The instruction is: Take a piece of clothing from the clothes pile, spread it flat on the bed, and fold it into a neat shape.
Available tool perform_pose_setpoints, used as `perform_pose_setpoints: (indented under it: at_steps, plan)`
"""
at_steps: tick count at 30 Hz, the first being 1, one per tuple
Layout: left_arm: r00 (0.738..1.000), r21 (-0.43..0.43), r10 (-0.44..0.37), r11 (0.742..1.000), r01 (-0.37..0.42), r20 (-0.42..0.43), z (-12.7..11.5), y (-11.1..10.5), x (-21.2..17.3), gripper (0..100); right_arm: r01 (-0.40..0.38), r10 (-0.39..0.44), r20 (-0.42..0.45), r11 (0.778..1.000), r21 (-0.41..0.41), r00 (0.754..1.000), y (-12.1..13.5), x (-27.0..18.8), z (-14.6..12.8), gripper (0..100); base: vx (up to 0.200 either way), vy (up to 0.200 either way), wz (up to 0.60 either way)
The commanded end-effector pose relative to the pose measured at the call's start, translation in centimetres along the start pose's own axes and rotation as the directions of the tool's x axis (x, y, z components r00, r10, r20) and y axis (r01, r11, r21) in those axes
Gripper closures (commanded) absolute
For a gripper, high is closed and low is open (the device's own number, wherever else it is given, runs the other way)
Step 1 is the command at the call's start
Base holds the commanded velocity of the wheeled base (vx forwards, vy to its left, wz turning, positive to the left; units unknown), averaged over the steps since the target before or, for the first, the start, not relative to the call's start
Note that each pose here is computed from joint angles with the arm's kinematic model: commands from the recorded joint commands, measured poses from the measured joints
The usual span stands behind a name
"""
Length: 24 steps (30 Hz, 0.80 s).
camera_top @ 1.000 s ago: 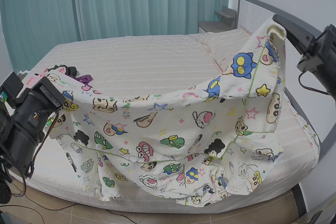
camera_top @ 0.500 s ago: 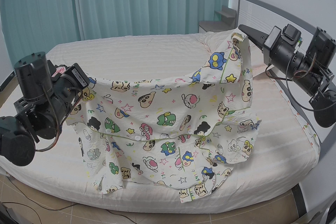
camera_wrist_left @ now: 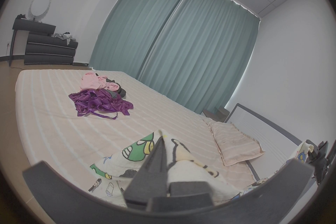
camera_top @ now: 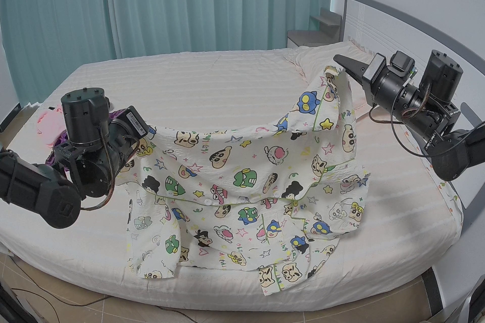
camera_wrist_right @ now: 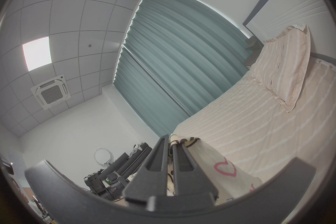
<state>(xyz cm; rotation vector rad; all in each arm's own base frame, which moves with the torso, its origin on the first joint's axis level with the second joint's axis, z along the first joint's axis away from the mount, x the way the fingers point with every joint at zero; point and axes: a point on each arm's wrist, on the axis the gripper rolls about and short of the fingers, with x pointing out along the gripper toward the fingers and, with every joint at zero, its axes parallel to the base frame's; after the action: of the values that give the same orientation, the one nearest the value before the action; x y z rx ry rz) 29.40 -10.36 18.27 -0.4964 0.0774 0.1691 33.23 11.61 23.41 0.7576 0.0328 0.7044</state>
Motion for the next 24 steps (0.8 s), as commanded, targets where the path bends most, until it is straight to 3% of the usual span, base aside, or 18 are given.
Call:
perform_pose_setpoints:
  at_steps: [1, 13, 24]
  plan:
    - [0.999, 0.023, 0.043, 0.999, -0.043, -0.03, -1.7, 0.5, 2.3, 100, 0.026, -0.026, -0.023, 1.0, 0.011, 0.999, -1.5, 0.9, -1.0, 100, 0.2, 0.0, 0.0]
    - [0.991, 0.055, 0.108, 0.993, -0.104, -0.084, -4.8, 1.8, 6.2, 100, 0.12, -0.119, -0.036, 0.992, 0.03, 0.992, -5.3, 2.9, -3.2, 100, 0.2, 0.0, 0.0]
    - [0.974, 0.043, 0.18, 0.983, -0.176, -0.139, -8.2, 3.7, 9.1, 100, 0.228, -0.226, -0.047, 0.973, 0.046, 0.973, -9.3, 5.0, -6.2, 100, 0.0, 0.0, 0.0]
